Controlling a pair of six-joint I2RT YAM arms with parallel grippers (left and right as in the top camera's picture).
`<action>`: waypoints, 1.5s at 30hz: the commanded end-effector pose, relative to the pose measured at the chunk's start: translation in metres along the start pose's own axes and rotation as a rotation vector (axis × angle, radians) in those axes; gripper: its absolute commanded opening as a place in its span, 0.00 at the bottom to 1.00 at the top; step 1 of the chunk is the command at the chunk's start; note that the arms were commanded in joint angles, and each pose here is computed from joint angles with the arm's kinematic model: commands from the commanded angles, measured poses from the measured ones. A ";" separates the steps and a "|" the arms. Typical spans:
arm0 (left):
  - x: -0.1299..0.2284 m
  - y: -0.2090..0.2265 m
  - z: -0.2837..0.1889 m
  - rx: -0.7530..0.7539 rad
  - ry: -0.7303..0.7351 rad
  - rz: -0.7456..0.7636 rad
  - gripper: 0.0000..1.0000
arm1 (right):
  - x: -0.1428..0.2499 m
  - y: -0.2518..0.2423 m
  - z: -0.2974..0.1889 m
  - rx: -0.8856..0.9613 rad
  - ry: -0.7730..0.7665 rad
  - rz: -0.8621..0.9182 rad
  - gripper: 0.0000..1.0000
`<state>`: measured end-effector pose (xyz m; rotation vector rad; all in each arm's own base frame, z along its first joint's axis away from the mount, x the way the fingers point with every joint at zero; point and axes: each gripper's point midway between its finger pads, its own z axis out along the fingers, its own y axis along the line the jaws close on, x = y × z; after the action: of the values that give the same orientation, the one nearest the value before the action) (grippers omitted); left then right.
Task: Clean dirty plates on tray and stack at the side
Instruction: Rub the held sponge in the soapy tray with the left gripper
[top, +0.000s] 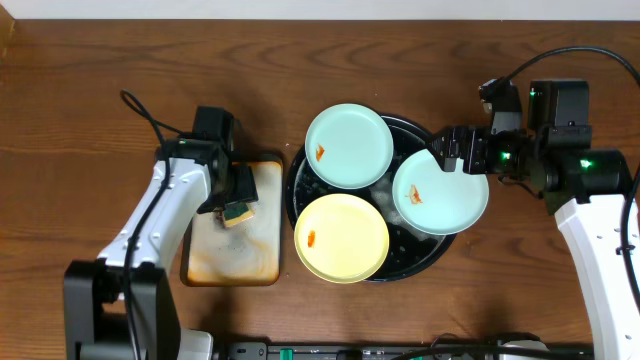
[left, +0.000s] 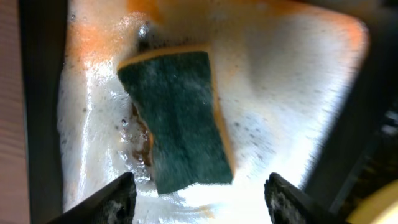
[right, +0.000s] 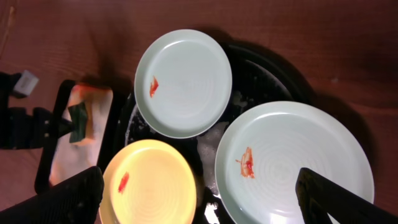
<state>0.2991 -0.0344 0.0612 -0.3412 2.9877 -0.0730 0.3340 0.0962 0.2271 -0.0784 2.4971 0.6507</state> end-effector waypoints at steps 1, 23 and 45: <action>-0.001 -0.004 -0.007 0.022 -0.003 -0.029 0.62 | -0.004 0.003 -0.003 0.000 -0.011 -0.017 0.97; -0.002 0.017 0.055 -0.099 -0.011 -0.253 0.50 | -0.002 0.003 -0.003 0.000 -0.004 -0.014 0.96; -0.010 -0.015 0.042 0.076 -0.006 0.040 0.07 | -0.002 0.003 -0.003 0.000 -0.004 -0.014 0.96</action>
<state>0.3157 -0.0292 0.0062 -0.4733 2.9603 -0.0280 0.3330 0.0962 0.2263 -0.0767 2.5027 0.6513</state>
